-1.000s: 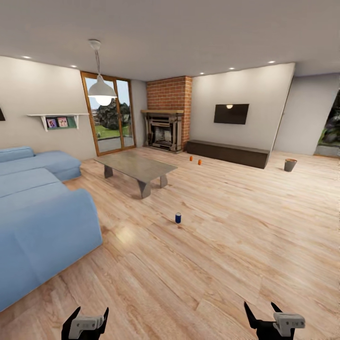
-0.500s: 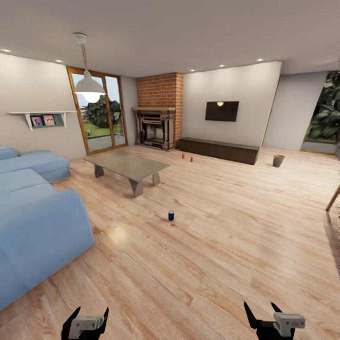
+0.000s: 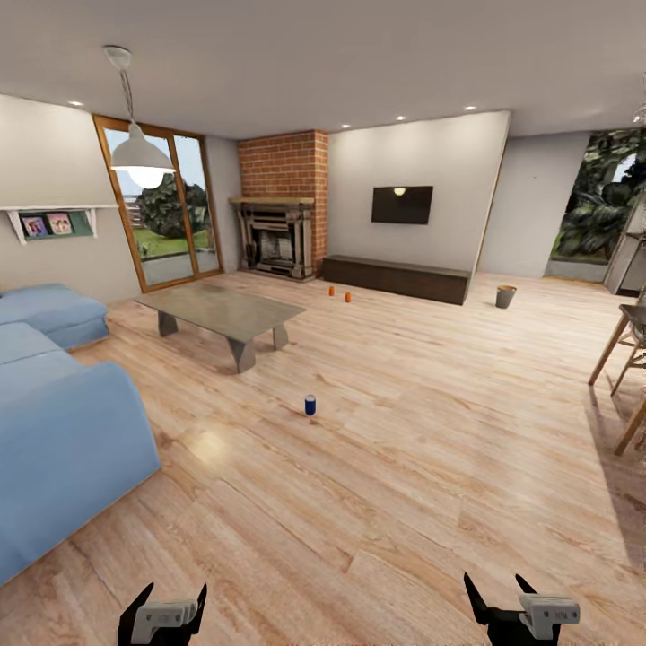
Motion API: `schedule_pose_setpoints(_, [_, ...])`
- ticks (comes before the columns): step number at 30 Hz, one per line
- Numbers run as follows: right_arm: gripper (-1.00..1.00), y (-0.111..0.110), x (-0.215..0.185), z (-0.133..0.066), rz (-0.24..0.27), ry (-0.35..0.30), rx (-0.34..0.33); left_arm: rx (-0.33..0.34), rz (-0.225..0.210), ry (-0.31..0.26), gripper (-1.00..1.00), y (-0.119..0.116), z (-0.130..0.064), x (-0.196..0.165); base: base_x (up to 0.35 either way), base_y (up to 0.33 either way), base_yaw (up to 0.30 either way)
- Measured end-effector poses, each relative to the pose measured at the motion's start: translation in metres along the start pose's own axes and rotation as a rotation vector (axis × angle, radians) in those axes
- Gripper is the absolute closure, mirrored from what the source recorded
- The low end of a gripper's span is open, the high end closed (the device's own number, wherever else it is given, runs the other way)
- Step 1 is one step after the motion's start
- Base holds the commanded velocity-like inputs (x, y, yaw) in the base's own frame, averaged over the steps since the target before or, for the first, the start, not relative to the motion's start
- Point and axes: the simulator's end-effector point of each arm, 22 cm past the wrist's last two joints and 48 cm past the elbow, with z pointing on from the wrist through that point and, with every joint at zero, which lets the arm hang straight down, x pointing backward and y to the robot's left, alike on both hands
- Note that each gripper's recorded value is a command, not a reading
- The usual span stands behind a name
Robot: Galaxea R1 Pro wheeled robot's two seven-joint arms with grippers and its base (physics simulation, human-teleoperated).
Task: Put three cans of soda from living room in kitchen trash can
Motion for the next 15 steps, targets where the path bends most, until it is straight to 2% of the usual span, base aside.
schedule_pose_setpoints(6, [-1.00,-0.0002,0.0026,-0.0001,0.000,0.005,0.001,0.003,0.001,0.008,-1.00,-0.0012,0.0002,0.0031,0.073,0.000,-0.143])
schedule_pose_setpoints(15, [-1.00,-0.0039,0.0063,-0.0007,0.000,0.012,0.010,0.013,0.004,0.019,-1.00,-0.0060,0.0005,0.0073,0.291,0.001,-0.122])
